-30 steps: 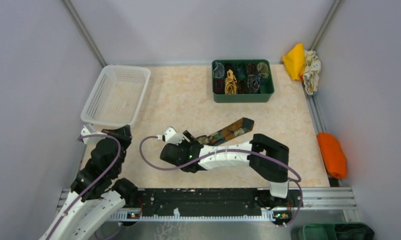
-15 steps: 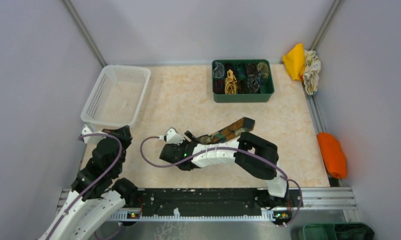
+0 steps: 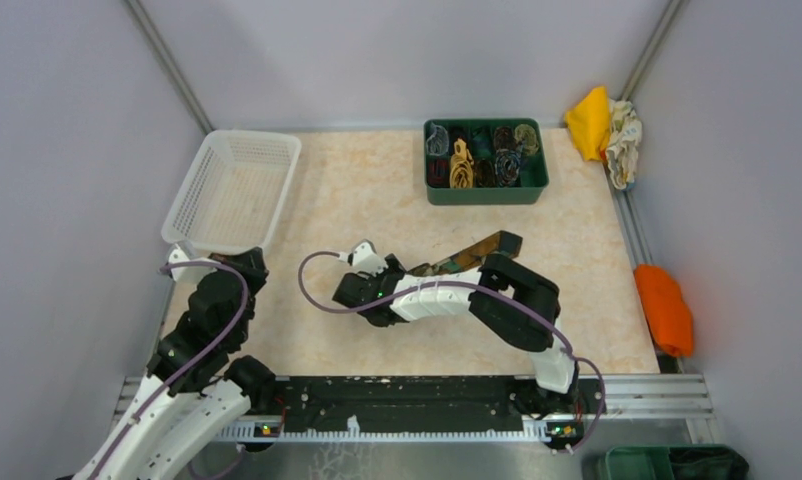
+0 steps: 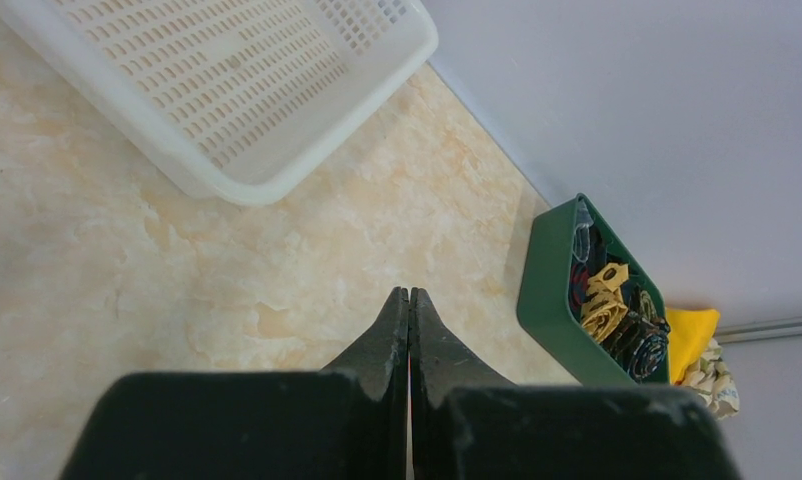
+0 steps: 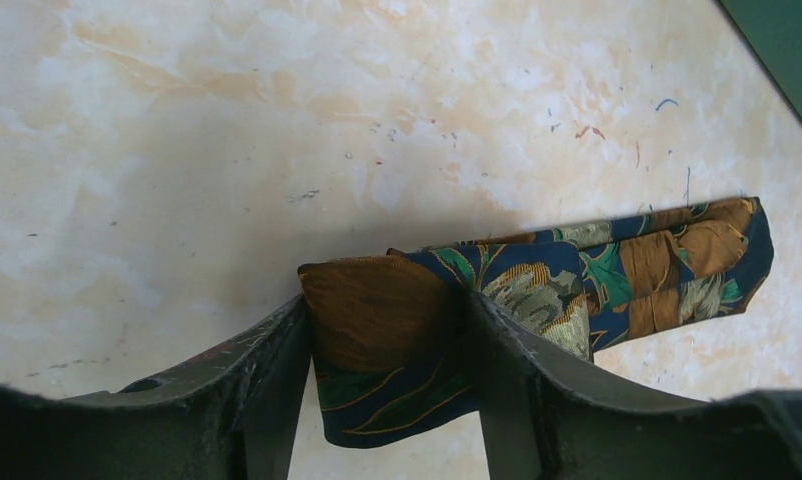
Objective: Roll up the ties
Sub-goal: Roll the tie at the center of the board.
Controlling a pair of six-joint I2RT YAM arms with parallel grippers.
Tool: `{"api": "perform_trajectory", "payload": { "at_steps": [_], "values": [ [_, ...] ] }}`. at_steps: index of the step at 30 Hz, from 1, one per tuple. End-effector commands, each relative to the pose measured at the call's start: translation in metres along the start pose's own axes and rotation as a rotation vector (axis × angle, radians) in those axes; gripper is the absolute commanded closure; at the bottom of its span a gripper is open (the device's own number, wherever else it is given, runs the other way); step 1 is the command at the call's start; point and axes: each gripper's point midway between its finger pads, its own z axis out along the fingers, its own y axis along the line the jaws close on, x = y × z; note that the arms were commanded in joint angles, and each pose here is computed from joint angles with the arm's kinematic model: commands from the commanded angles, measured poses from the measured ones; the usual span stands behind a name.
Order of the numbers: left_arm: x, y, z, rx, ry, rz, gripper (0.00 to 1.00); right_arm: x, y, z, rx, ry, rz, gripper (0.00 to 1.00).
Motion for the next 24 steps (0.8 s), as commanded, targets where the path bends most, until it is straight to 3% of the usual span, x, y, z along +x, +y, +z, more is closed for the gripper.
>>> {"api": "perform_trajectory", "payload": {
  "at_steps": [1, 7, 12, 24],
  "values": [
    [0.001, -0.004, 0.001, 0.011, -0.001, -0.001, 1.0, 0.015, -0.014, 0.007, 0.059, 0.056, 0.012, 0.45],
    [-0.003, -0.003, -0.001, 0.013, -0.008, -0.005, 1.0, 0.002, -0.008, 0.008, 0.01, 0.017, 0.05, 0.58],
    [-0.014, -0.003, -0.006, 0.012, -0.029, -0.013, 1.0, -0.029, 0.013, -0.006, -0.145, -0.039, 0.123, 0.67],
    [-0.031, -0.015, -0.015, 0.074, -0.053, -0.005, 1.0, -0.103, 0.06, -0.089, -0.671, -0.124, 0.526, 0.68]
  ]
}}
